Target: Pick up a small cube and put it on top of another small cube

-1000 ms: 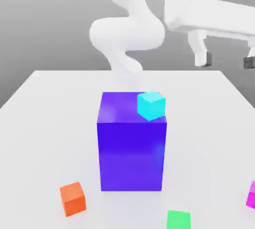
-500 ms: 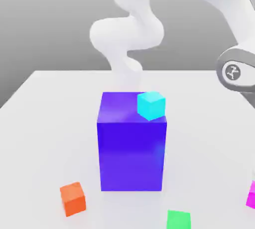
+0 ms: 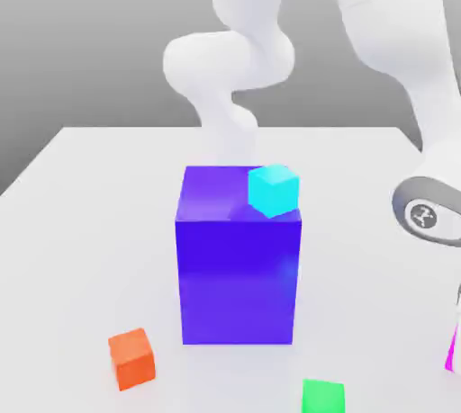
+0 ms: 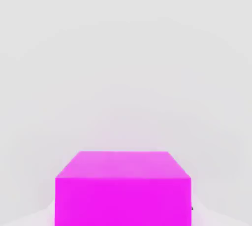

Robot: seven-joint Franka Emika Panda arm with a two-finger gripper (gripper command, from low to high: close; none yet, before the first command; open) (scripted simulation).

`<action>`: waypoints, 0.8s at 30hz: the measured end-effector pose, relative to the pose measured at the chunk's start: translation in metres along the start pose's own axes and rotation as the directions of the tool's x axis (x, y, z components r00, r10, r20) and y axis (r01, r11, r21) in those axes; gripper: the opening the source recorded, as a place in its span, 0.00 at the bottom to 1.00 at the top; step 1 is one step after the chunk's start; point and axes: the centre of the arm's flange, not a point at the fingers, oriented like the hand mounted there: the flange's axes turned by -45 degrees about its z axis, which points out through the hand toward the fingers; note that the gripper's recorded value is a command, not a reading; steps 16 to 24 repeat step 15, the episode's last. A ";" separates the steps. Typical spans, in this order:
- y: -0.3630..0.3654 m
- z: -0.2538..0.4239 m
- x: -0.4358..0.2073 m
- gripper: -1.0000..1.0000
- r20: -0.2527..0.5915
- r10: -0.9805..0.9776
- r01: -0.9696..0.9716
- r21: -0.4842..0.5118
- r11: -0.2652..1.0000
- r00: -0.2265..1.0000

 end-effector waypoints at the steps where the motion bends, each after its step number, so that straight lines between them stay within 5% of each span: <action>1: 0.001 -0.015 -0.001 0.00 0.001 0.003 -0.003 0.000 1.000 1.000; 11: 0.189 -0.036 -0.135 0.00 0.000 0.684 -0.684 -0.001 0.729 0.729; 12: 0.192 -0.022 -0.138 1.00 0.000 0.694 -0.694 0.000 0.720 0.720; 24: 0.192 -0.022 -0.138 1.00 0.000 0.694 -0.694 0.000 0.720 0.720</action>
